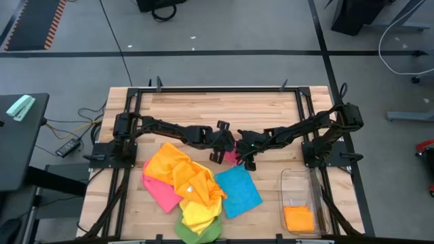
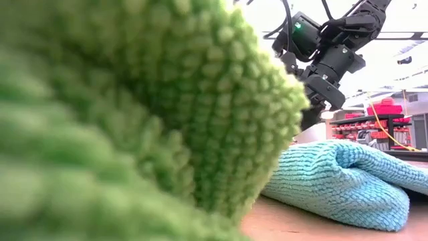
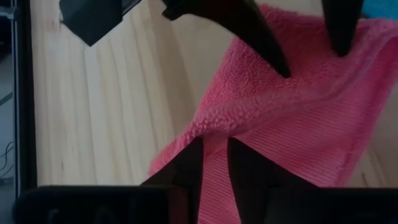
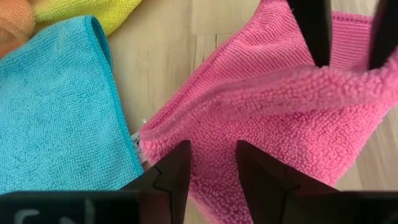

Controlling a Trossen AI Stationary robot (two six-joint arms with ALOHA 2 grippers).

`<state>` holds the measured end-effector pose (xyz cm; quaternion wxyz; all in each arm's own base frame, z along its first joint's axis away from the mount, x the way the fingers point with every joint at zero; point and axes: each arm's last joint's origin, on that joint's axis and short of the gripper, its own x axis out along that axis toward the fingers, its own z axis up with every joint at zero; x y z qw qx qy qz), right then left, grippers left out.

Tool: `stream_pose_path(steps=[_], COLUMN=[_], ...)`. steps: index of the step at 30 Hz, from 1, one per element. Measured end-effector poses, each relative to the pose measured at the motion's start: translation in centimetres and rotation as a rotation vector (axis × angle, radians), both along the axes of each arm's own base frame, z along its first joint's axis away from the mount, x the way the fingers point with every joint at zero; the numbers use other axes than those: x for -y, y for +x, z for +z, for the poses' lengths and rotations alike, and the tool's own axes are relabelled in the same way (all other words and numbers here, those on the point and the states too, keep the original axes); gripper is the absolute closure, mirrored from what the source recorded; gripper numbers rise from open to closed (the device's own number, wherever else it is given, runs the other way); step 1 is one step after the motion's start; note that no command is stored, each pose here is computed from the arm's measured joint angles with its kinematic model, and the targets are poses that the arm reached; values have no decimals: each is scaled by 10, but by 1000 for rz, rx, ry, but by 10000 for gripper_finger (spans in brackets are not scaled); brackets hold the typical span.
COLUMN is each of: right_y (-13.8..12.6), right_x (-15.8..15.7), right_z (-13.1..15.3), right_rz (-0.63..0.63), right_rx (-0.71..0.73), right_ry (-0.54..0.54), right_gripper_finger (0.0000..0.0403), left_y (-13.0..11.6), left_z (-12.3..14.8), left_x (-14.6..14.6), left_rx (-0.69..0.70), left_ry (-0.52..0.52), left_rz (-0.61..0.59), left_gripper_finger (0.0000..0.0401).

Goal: Fold microfiber towels
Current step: Fold the pink towel

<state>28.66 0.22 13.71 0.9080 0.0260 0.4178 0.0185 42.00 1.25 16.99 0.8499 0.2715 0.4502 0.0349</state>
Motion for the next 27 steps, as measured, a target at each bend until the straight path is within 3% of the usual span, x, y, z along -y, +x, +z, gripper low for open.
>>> stream_pose_path(steps=[12,27], right_y=[0,0], right_x=[0,0], right_z=[0,0], right_rz=[2,0], right_rx=[2,5], right_ry=[-1,1], right_gripper_finger=[266,266], left_y=[1,1], left_z=[0,0], left_x=[-2,-10], left_rx=[4,27], left_ry=[1,-24], left_rz=[2,58], left_gripper_finger=[242,267])
